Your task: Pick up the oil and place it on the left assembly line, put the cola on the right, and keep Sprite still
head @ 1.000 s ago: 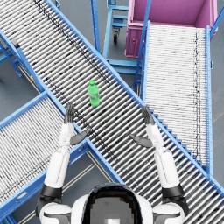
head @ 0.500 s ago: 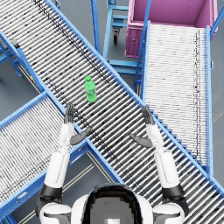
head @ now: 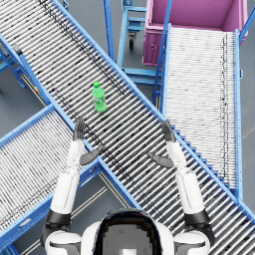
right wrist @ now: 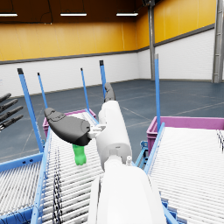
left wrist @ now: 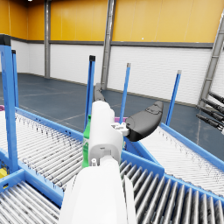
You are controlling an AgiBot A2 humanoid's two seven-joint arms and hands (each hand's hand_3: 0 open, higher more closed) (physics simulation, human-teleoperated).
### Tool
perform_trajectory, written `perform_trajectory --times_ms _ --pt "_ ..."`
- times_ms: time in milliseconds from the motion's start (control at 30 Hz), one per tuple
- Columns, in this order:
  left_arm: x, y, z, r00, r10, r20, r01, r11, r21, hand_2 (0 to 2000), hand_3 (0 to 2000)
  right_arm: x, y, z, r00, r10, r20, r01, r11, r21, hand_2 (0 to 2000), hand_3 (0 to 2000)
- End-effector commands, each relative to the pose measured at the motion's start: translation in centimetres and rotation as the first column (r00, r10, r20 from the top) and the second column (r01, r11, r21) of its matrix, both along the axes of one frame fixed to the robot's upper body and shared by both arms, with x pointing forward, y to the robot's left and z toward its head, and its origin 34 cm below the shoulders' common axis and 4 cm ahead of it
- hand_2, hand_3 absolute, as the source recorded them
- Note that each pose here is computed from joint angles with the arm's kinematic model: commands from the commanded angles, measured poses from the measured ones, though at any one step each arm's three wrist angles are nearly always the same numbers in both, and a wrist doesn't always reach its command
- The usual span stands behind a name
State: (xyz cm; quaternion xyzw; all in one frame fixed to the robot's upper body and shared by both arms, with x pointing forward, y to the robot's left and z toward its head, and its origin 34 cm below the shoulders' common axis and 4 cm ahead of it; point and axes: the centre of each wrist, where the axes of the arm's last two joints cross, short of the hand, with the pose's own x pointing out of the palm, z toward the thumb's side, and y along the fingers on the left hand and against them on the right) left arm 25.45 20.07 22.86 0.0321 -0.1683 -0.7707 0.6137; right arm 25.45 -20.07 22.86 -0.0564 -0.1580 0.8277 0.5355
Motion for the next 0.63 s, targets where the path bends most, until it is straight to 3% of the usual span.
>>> perform_trajectory --times_ms 33,633 --pt "0.00 0.00 0.00 1.000 0.000 0.000 0.000 1.000 0.000 0 0 0.00 0.00 0.00 1.000 0.000 0.000 0.000 1.000 0.000 0 0" --pt "0.00 0.00 0.00 1.000 0.000 0.000 0.000 1.000 0.000 0 0 0.00 0.00 0.00 1.000 0.000 0.000 0.000 1.000 0.000 0 0"
